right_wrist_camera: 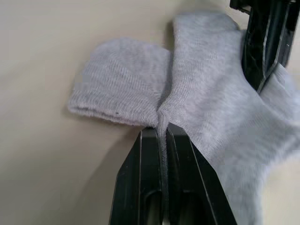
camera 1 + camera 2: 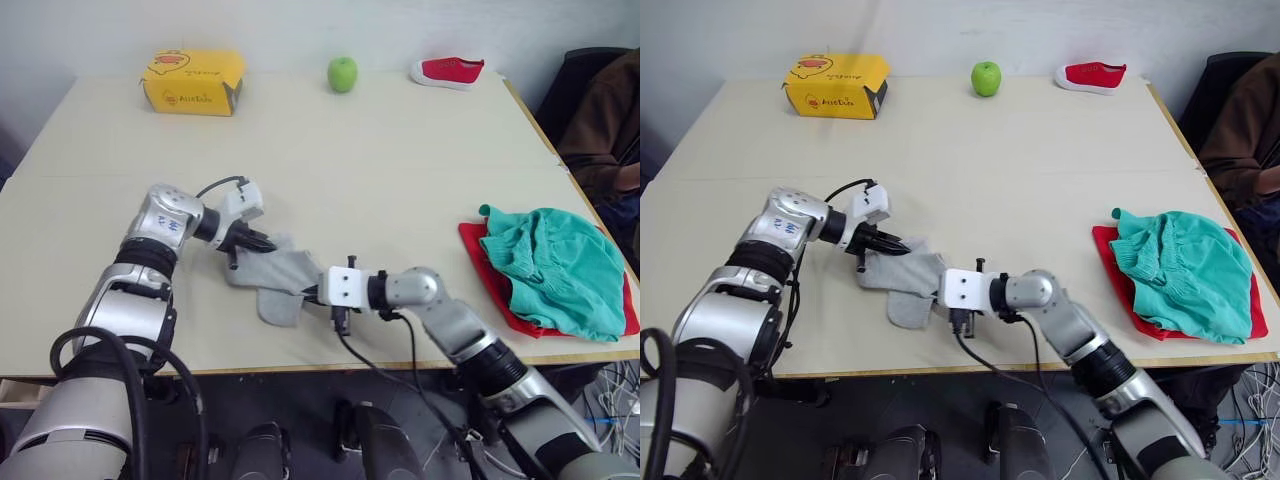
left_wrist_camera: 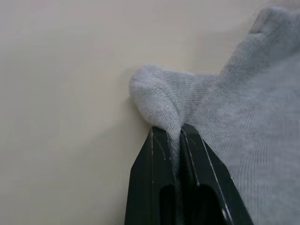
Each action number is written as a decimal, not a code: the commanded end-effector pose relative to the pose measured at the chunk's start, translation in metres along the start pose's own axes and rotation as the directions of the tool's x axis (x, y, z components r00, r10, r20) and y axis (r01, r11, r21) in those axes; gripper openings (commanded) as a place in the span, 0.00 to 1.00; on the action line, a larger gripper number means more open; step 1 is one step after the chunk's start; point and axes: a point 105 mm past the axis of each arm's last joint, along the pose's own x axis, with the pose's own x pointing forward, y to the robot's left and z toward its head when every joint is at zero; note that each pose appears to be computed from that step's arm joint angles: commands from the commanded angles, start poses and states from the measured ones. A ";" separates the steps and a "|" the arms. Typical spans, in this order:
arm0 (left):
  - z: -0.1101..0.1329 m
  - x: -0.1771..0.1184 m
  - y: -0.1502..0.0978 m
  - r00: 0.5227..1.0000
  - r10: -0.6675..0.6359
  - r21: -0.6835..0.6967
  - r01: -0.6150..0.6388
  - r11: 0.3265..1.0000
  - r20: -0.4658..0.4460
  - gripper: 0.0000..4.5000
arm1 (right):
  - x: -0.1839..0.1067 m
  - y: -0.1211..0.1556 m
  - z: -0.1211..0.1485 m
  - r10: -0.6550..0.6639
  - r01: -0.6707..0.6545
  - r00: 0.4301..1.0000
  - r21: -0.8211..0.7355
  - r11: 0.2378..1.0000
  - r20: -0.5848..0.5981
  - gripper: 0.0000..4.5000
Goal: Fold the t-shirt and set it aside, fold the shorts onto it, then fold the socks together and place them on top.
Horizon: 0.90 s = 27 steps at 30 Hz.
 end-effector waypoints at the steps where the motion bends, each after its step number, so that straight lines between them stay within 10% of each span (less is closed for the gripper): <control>1: 0.008 -0.016 -0.024 0.999 -0.010 -0.091 0.014 0.996 0.041 0.00 | -0.020 -0.002 0.012 0.094 -0.089 0.994 -0.090 0.992 0.059 0.00; 14: -0.020 -0.028 -0.091 0.919 0.395 -0.423 -0.352 0.835 0.015 0.00 | -0.018 0.005 -0.009 0.357 -0.325 0.933 -0.332 0.886 0.038 0.00; 24: -0.043 -0.019 -0.118 0.894 0.444 -0.494 -0.413 0.765 -0.059 0.00 | -0.013 -0.004 -0.019 0.375 -0.344 0.927 -0.356 0.869 0.020 0.00; 27: -0.044 -0.020 -0.113 0.888 0.457 -0.515 -0.416 0.750 -0.051 0.12 | -0.016 -0.009 -0.017 0.367 -0.335 0.930 -0.327 0.884 0.038 0.18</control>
